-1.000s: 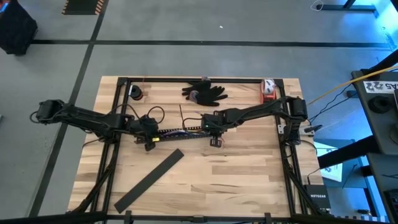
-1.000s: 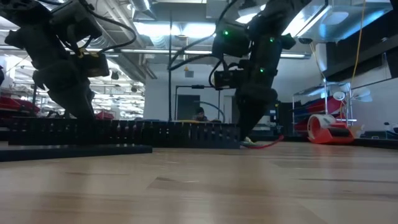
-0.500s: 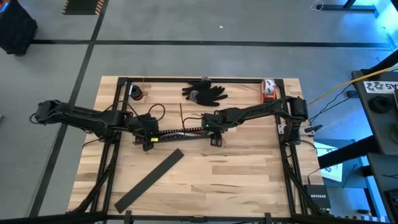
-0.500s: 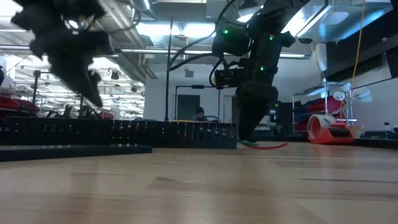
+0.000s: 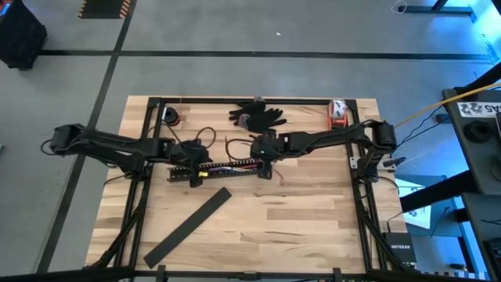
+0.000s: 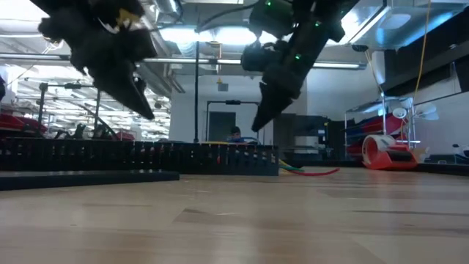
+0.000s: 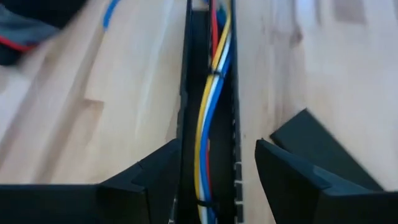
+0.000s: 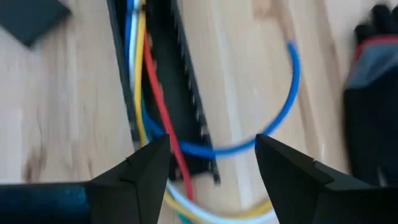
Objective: Ziptie cables
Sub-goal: Put the ziptied cable wires in a black cable duct
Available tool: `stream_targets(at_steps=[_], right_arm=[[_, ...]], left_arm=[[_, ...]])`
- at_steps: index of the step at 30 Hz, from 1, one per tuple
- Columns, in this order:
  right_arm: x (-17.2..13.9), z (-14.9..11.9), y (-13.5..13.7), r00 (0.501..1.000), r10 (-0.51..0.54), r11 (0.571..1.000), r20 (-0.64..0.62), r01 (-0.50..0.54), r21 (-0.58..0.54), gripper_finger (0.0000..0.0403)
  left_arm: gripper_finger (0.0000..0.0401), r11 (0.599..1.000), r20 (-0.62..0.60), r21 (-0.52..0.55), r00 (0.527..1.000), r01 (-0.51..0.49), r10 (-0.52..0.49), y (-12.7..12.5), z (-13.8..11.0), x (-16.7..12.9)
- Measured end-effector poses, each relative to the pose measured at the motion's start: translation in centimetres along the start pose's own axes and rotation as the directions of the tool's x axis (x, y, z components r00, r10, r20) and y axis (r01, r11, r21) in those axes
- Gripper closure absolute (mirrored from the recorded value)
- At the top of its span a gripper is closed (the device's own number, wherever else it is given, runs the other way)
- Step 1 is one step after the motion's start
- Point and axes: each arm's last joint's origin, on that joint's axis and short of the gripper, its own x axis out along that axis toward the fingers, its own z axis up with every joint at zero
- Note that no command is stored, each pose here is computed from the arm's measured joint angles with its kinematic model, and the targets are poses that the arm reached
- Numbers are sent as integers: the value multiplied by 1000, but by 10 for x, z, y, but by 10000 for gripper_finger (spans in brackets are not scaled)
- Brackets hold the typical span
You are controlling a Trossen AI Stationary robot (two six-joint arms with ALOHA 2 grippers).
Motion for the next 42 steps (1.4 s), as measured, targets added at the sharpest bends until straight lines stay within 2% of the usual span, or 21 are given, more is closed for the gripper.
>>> stream_targets(at_steps=[3,5,10,15,19,24,26,33,38,42], right_arm=[[5,0,-3,1000,-14,999,-1,14,41,173],[11,-2,-7,1000,-18,993,-15,19,119,173],[19,-1,-27,1000,-23,943,-1,22,331,173],[21,-3,-40,999,-41,907,-5,39,420,191],[26,-7,-41,998,-37,904,-44,52,425,249],[27,-11,-40,996,-24,900,-91,61,432,361],[23,-14,-39,992,-20,898,-124,72,435,391],[3,-20,-28,979,-33,887,-203,122,446,383],[17,-23,-18,980,-38,882,-194,124,454,389],[21,-25,-18,978,-20,877,-208,117,465,363]], left_arm=[[210,1000,-38,-9,999,-2,2,-1,-4,15],[214,1000,-59,-23,998,-5,4,-2,-8,23],[226,998,-99,-55,995,-14,8,-2,-18,43],[236,997,-141,-66,989,-40,30,-2,-24,54],[243,995,-176,-53,982,-80,70,-2,-29,61],[250,991,-193,-74,977,-111,95,-1,-31,66],[253,989,-195,-82,975,-126,108,-1,-31,66],[256,980,-200,-119,970,-161,135,4,-31,67],[257,981,-170,-116,976,-155,134,5,-29,68],[245,989,-165,-108,983,-105,87,4,-24,67]])
